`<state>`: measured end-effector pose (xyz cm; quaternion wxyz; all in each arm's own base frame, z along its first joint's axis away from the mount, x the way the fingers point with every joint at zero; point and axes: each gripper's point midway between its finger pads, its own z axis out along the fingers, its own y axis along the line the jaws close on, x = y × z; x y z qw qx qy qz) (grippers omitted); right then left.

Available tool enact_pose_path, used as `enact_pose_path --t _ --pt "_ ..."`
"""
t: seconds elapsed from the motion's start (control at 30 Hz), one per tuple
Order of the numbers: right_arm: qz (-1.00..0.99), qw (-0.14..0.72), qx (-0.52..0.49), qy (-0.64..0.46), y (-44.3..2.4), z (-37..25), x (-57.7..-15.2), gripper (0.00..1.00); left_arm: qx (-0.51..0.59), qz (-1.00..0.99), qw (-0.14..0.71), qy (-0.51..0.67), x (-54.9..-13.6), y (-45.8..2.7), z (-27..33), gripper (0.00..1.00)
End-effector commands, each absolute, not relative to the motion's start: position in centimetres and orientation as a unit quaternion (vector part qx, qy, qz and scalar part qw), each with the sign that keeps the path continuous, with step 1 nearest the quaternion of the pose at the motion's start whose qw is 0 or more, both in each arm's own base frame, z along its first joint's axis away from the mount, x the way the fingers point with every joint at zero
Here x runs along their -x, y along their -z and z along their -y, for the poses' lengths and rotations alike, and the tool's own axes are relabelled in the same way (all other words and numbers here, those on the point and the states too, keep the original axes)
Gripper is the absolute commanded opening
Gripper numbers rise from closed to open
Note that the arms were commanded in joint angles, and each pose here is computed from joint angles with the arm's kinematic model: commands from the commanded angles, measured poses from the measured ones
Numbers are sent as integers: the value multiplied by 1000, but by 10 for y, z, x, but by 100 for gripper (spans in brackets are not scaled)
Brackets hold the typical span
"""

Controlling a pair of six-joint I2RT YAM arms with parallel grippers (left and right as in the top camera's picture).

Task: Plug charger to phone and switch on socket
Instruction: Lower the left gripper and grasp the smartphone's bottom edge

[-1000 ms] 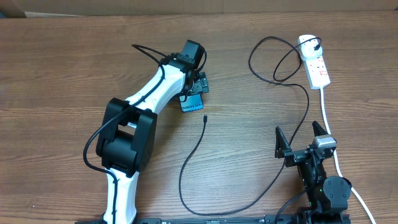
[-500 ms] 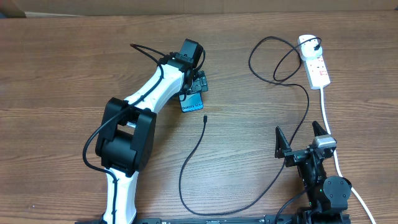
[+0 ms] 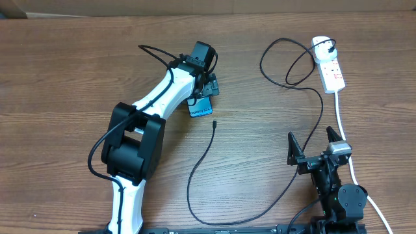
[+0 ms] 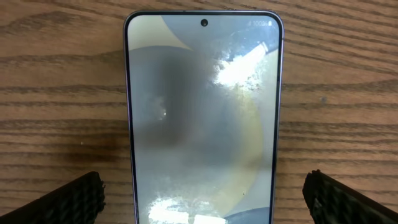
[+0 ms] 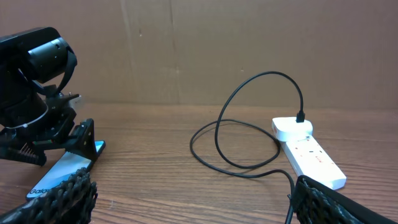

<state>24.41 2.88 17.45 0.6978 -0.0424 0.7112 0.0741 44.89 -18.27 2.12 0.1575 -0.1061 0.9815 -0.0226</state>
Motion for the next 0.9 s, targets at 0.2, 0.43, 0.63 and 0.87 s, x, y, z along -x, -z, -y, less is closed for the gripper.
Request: enact_pose_path --t 0.2,0.43,0.63,0.87 --pt "-710 699 42 -70 -172 -28 -244 100 125 -982 142 5 -449 6 180 99" --pt "-710 699 42 -70 -172 -28 -244 100 122 -983 134 18 -446 6 185 93" --pt "-710 699 42 -70 -172 -28 -244 100 122 -983 135 18 -447 6 185 82" --pt "-710 699 42 -70 -172 -28 -244 100 122 -983 134 18 -446 6 185 79"
